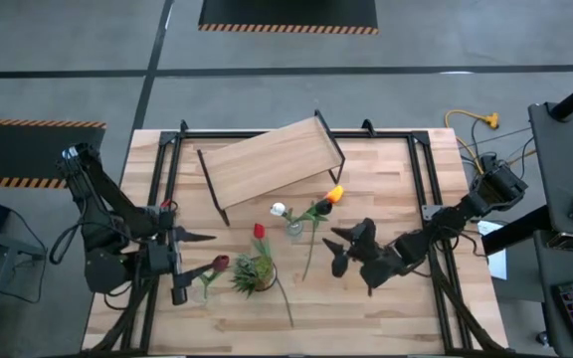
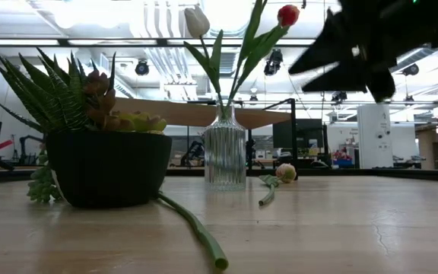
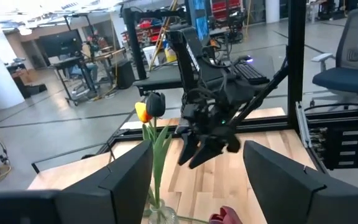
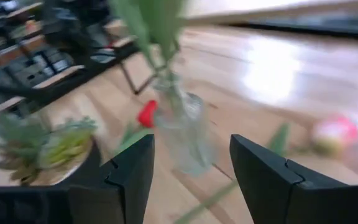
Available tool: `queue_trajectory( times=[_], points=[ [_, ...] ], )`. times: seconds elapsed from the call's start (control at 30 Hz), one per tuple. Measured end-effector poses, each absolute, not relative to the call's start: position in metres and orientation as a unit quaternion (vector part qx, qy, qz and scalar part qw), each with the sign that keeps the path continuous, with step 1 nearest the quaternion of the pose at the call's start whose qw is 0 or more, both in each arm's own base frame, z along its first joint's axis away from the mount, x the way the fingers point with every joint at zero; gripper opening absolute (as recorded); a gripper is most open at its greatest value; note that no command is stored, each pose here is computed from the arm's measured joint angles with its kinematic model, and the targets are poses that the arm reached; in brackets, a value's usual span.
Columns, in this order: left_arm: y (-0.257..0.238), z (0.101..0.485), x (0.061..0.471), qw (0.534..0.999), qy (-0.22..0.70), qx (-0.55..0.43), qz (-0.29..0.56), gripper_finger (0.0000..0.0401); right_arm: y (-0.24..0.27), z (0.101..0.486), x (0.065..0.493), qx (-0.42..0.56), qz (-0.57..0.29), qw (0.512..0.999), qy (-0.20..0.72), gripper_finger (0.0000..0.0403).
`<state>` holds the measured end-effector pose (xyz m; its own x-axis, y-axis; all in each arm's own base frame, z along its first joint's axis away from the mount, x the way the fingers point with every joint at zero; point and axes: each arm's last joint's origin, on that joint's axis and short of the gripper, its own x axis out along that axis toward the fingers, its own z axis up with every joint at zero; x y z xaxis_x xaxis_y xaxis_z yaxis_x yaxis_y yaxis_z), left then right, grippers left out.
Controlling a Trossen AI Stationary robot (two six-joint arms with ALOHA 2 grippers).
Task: Pick and place flowers into a vace then onto a shelf
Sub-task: Put the pink tulip into the bottom transparent vase
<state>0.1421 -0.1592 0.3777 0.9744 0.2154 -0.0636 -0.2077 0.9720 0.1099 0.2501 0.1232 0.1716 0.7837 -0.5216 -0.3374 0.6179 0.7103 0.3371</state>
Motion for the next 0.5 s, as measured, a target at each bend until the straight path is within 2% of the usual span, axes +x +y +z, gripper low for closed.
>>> queue_trajectory(
  times=[0.2, 0.5],
  points=[
    [-0.155, 0.381, 0.139, 0.993, 0.034, 0.048, 0.107, 0.0234, 0.101, 0.146, 0.261, 0.251, -0.377, 0.884, 0.121, 0.0201],
    [-0.147, 0.382, 0.134, 0.992, 0.040, 0.060, 0.107, 0.0234, 0.082, 0.116, 0.288, 0.305, -0.401, 0.846, 0.173, 0.0201]
  ],
)
